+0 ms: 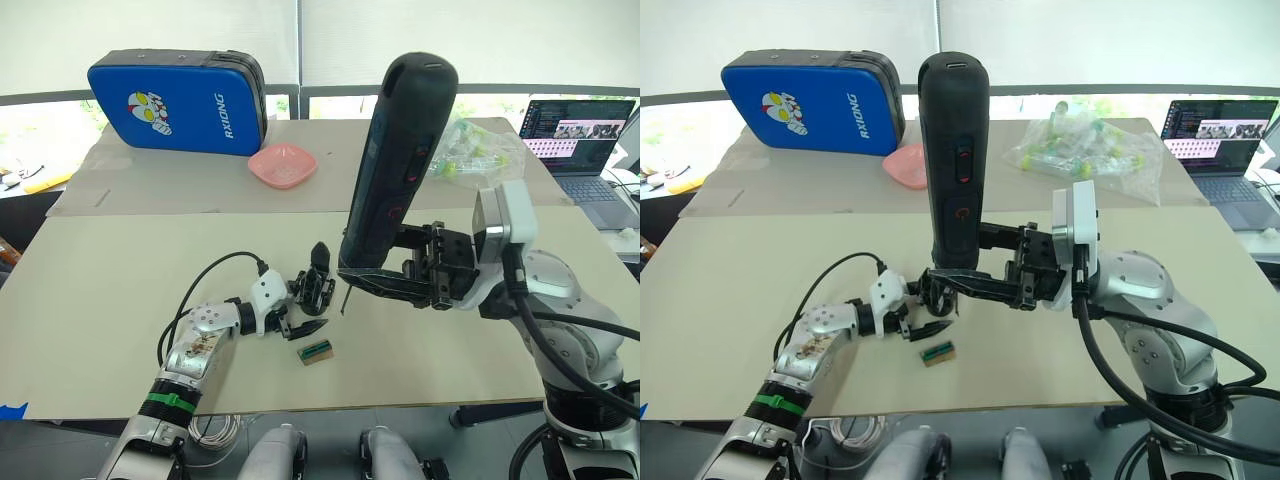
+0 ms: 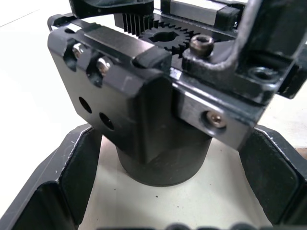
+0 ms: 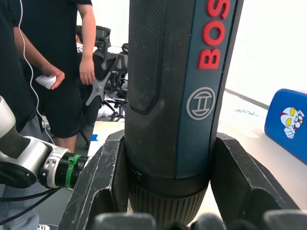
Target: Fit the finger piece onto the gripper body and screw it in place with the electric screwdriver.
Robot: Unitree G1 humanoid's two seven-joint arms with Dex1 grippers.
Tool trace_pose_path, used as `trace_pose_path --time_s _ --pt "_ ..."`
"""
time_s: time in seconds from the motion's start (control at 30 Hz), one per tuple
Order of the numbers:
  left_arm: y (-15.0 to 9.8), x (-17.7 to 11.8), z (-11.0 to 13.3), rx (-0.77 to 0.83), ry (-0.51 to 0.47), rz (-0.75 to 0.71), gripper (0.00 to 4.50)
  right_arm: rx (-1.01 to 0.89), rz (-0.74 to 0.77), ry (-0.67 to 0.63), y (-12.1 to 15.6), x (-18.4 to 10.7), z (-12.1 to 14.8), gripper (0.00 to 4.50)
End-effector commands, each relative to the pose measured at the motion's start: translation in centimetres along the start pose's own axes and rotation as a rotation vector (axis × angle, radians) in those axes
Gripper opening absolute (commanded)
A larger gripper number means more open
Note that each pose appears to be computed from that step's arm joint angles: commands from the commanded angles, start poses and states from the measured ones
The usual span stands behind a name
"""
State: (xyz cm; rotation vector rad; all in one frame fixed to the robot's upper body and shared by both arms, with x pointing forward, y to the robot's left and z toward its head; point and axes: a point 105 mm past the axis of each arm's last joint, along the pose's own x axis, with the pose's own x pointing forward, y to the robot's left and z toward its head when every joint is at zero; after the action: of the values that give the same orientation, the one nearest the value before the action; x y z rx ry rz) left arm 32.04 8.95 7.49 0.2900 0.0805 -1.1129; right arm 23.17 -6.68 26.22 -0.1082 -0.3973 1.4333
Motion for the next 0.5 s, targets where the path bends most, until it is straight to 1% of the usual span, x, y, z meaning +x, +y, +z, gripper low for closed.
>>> trace_pose_path --time_s 0.03,0.1,0.17,0.2,0.33,0.5 --pt "-0.1 0.4 -0.3 -0.005 0.02 -0.002 4.23 -0.056 0.023 -0.045 0.2 0.3 1.6 1.96" --pt "-0.1 0.4 -0.4 -0.006 0.022 -0.001 3.62 -0.057 0.023 -0.046 0.2 0.3 1.7 1.96" --pt "-0.2 0.4 -0.4 -0.009 0.025 -0.003 2.67 -0.058 0.023 -0.048 0.2 0.3 1.7 1.96" --pt "-0.3 0.4 -0.6 -0.012 0.033 -0.01 2.3 -0.059 0.023 -0.051 0.2 0.4 1.8 1.96" --pt "-0.3 0.4 -0.8 -0.021 0.043 -0.023 2.3 -0.058 0.032 -0.072 0.1 0.9 2.2 1.96" --pt "0.3 0.3 -0.5 -0.02 0.045 -0.023 2.3 -0.054 0.06 -0.109 -0.3 2.1 3.2 1.96"
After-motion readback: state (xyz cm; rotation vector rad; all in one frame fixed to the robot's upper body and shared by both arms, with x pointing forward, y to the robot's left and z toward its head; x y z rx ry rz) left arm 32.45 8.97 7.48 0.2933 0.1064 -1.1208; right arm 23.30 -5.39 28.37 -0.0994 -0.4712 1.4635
